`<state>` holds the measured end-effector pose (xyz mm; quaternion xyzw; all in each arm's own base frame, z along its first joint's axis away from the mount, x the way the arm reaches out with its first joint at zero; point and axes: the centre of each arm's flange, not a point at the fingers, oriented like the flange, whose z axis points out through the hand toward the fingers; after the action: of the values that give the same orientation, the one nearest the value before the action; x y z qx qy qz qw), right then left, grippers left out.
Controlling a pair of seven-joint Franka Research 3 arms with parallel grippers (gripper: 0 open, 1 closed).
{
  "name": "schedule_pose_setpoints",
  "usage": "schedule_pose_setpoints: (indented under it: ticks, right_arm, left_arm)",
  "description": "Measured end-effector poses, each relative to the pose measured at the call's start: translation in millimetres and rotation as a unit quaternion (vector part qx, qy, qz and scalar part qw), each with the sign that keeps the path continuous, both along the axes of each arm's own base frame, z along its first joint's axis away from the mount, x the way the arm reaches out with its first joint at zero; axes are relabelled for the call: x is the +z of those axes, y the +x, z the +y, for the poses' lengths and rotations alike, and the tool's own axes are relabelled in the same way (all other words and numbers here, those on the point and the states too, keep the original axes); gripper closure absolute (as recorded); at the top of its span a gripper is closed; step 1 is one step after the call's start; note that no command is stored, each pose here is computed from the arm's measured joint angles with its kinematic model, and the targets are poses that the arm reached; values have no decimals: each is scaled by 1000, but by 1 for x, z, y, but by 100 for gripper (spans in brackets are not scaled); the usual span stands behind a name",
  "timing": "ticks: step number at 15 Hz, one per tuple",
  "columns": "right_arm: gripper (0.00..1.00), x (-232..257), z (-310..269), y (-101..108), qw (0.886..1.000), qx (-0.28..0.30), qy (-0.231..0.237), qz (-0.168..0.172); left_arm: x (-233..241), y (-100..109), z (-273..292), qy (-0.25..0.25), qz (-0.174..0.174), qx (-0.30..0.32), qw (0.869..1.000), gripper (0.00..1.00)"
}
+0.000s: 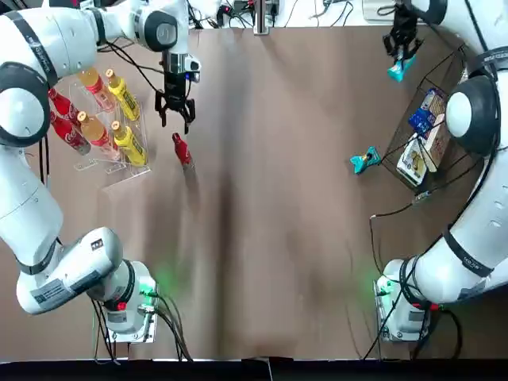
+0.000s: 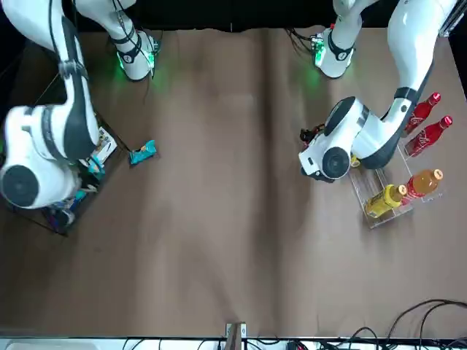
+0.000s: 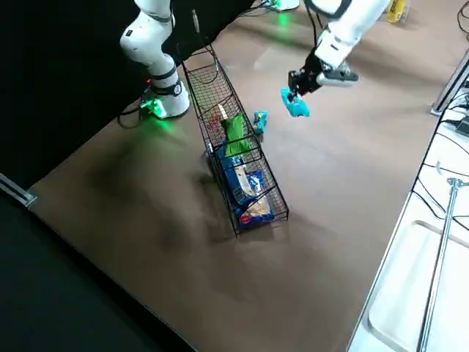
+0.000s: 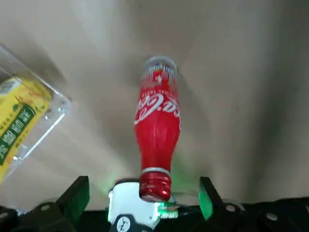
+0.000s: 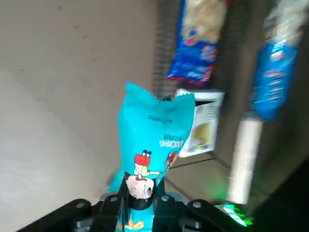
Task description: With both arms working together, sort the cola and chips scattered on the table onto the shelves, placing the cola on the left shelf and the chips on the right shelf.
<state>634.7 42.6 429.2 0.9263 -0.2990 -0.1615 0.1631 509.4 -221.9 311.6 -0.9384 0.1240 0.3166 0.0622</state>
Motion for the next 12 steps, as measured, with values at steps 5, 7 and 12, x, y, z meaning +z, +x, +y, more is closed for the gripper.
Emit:
schedule_pose_setpoints:
  ticks: [5,7,12]
  right_arm:
    - [79,119,-68,-33,997,79,-7,11]
    - [79,148,-91,-46,996,86,-2,0]
    - [79,187,-145,-70,996,87,-7,-16]
  left_arm:
    - [-17,-12,-3,18,36,-13,999,4]
    - [-19,-13,-4,25,35,-9,999,22]
    - [-40,-21,-19,55,41,-19,997,39]
